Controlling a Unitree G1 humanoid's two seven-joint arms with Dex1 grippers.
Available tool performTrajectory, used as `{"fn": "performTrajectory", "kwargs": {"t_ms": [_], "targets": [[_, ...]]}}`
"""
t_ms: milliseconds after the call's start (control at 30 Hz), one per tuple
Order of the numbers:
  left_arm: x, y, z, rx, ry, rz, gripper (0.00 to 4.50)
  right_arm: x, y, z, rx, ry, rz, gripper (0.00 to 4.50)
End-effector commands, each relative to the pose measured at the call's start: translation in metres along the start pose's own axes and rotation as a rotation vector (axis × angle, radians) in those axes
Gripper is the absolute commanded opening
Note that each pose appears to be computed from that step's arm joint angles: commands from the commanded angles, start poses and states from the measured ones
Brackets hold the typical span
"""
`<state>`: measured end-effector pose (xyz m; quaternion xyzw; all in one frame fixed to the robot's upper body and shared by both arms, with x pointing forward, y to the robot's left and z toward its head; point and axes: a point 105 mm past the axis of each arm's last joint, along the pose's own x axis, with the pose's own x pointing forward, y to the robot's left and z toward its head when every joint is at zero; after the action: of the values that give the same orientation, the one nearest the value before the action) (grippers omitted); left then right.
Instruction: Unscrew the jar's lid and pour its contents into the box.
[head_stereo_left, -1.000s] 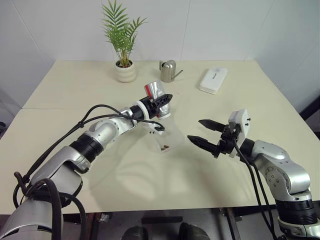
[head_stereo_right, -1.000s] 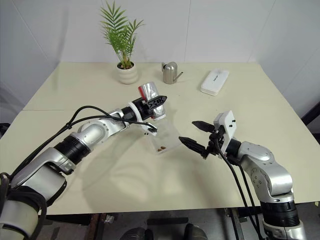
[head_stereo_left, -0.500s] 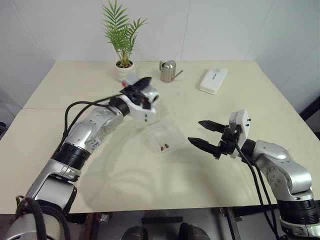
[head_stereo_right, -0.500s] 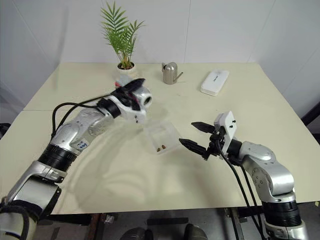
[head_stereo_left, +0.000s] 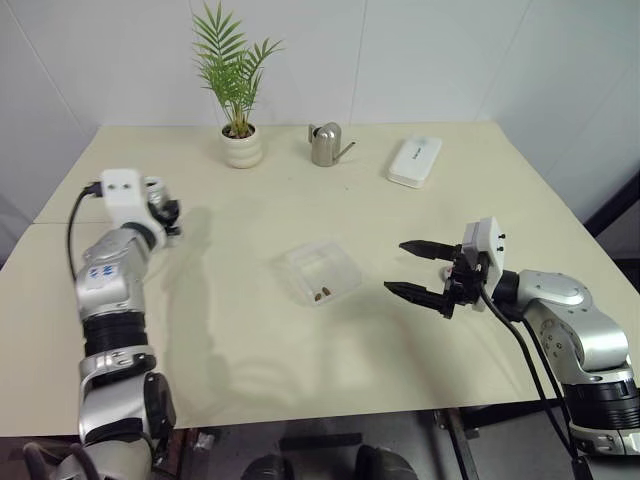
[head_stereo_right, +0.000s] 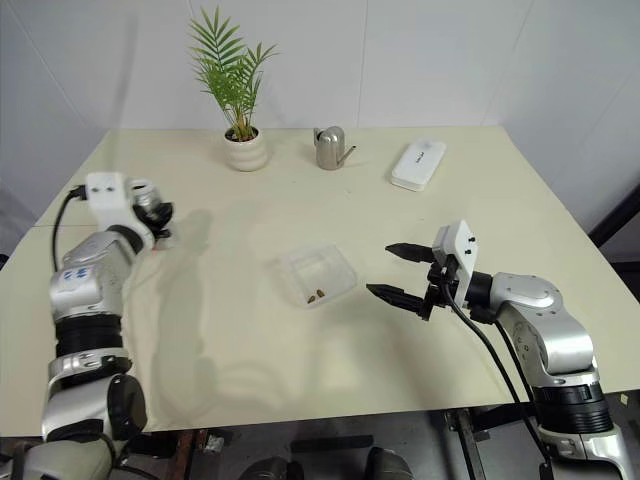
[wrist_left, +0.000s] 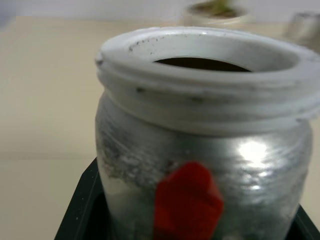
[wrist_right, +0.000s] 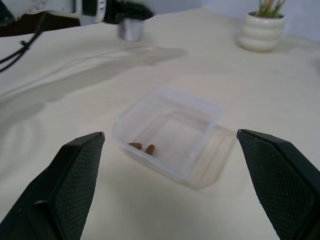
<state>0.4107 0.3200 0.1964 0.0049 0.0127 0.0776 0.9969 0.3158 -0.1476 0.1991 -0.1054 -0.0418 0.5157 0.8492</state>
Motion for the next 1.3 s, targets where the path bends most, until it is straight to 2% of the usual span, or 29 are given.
{"fn": "performTrajectory", "kwargs": {"t_ms": [33,167,267,333,533,767,1000,1133,1233,1300], "targets": [[-0.009,0.021,-0.01,0.091,-0.054,0.015,1.94,-0.002,0.0,0.009,-0.055,-0.016,0.011,4.47],[-0.016,0.034,-0.028,0.101,-0.074,0.036,1.94,-0.001,0.0,0.01,-0.055,-0.026,0.006,4.47],[-0.021,0.035,-0.032,0.083,-0.116,0.028,1.94,0.001,0.001,0.011,-0.05,-0.037,0.004,4.47],[-0.024,0.037,-0.035,0.064,-0.129,0.031,2.68,0.002,0.002,0.011,-0.047,-0.04,0.002,4.5],[-0.03,0.04,-0.037,0.074,-0.138,0.025,4.48,0.003,0.001,0.012,-0.043,-0.046,-0.003,4.5],[-0.047,0.042,-0.033,0.156,-0.137,-0.033,4.48,0.004,0.006,0.015,-0.038,-0.062,0.01,4.5],[-0.096,0.06,-0.057,0.442,-0.007,-0.174,4.48,0.002,0.015,0.012,-0.034,-0.046,0.055,4.5],[-0.114,0.062,-0.061,0.558,0.027,-0.247,4.48,0.0,0.016,0.01,-0.041,-0.036,0.06,4.5],[-0.127,0.038,-0.052,0.654,0.001,-0.408,4.48,-0.006,0.01,0.007,-0.08,-0.008,0.044,4.5],[-0.13,0.013,-0.035,0.662,-0.057,-0.501,4.48,-0.012,0.004,0.009,-0.098,0.006,0.019,4.5]]}}
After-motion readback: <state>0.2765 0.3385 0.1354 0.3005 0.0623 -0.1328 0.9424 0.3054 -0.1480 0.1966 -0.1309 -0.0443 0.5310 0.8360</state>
